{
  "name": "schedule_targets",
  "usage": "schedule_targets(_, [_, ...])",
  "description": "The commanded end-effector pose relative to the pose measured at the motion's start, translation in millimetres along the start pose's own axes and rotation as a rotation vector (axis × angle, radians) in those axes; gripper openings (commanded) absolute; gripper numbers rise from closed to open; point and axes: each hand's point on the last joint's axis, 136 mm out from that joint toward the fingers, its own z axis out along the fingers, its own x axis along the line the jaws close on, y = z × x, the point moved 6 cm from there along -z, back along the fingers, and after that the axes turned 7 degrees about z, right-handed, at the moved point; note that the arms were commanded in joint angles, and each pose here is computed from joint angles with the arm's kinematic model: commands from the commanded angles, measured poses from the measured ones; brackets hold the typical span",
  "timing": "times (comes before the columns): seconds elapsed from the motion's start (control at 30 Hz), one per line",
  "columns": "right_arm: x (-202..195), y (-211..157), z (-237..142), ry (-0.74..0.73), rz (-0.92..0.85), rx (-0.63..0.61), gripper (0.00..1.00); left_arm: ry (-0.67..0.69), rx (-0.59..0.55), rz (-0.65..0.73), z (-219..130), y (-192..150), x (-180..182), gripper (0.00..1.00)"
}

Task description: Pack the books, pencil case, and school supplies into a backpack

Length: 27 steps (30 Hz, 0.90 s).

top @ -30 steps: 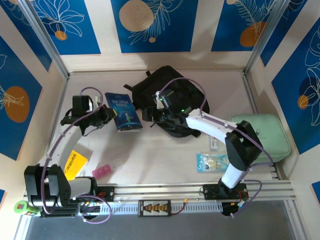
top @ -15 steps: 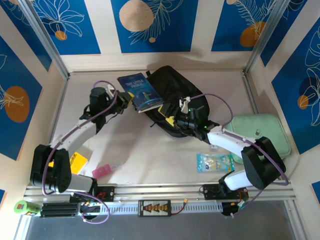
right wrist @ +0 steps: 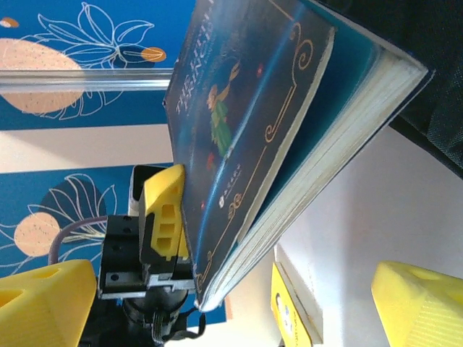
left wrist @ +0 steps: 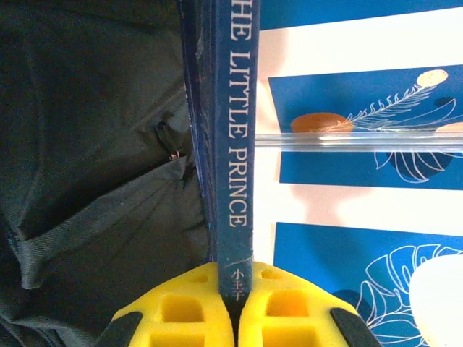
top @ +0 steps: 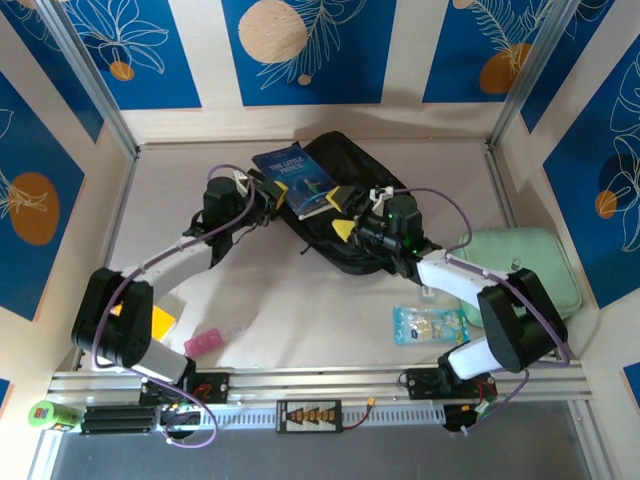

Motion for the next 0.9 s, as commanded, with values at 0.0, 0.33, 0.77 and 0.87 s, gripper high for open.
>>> schedule_targets(0.0, [11,4,10,0.053,0.051,0.015,0.98,-0.172,-0.038,0.011,2,8,-47,0.00])
schedule_targets(0.33, [18,17,33,0.130,0.061,0.006,0.80,-0.217,-0.022,-0.017,11,1,-51,0.00])
schedule_targets(0.77, [21,24,30,0.132,0.020,-0.020,0.23,-0.210,0.009,0.051,7,-9,-35,0.01])
schedule_targets(0.87, [18,25,24,0.099,0.002,-0.035,0.13,-0.132,0.030,0.123,5,-15,-19,0.11])
